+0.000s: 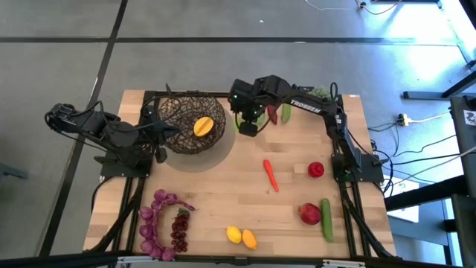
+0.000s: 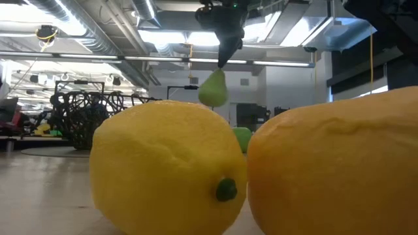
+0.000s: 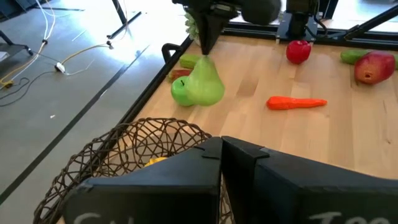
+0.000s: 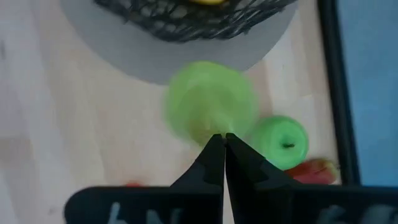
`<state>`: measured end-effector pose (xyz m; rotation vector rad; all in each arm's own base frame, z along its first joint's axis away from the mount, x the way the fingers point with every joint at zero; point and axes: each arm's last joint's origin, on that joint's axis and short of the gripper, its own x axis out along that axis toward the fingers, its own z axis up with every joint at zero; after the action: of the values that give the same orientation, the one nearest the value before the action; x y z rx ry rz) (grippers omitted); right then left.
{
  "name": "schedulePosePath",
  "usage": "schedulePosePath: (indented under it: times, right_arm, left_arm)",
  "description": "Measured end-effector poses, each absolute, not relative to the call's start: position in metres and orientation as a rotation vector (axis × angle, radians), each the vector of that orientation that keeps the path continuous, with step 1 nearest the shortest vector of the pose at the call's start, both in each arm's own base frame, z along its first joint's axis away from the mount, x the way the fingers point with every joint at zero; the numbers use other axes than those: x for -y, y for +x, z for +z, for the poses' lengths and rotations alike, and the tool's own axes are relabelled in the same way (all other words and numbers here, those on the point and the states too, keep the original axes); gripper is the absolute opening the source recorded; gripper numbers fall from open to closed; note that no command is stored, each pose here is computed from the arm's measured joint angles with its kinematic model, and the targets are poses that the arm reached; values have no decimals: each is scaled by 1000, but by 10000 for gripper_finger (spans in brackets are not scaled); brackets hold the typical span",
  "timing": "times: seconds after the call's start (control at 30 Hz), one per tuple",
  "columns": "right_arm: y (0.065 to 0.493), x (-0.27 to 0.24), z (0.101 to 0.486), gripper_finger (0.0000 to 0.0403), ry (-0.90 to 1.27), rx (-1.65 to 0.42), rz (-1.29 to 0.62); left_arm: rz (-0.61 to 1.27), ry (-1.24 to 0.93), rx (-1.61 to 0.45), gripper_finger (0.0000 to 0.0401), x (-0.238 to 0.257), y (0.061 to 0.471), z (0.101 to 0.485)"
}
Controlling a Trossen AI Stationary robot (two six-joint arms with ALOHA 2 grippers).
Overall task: Build produce basket
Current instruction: Put the green pear into the black wire basket
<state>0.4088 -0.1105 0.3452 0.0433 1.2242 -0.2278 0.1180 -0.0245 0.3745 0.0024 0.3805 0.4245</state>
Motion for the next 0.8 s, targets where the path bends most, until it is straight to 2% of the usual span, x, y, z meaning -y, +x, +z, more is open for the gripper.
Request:
schedulePosePath:
  times: [0.33, 0.8]
  right_arm:
    - [412, 129, 360, 0, 31, -1047, -251]
    - [437, 128, 381, 0, 30, -703, -88]
  left_arm:
    - [466, 23, -385, 0, 23, 117, 373]
    - [510, 41, -383, 0, 22, 116, 373]
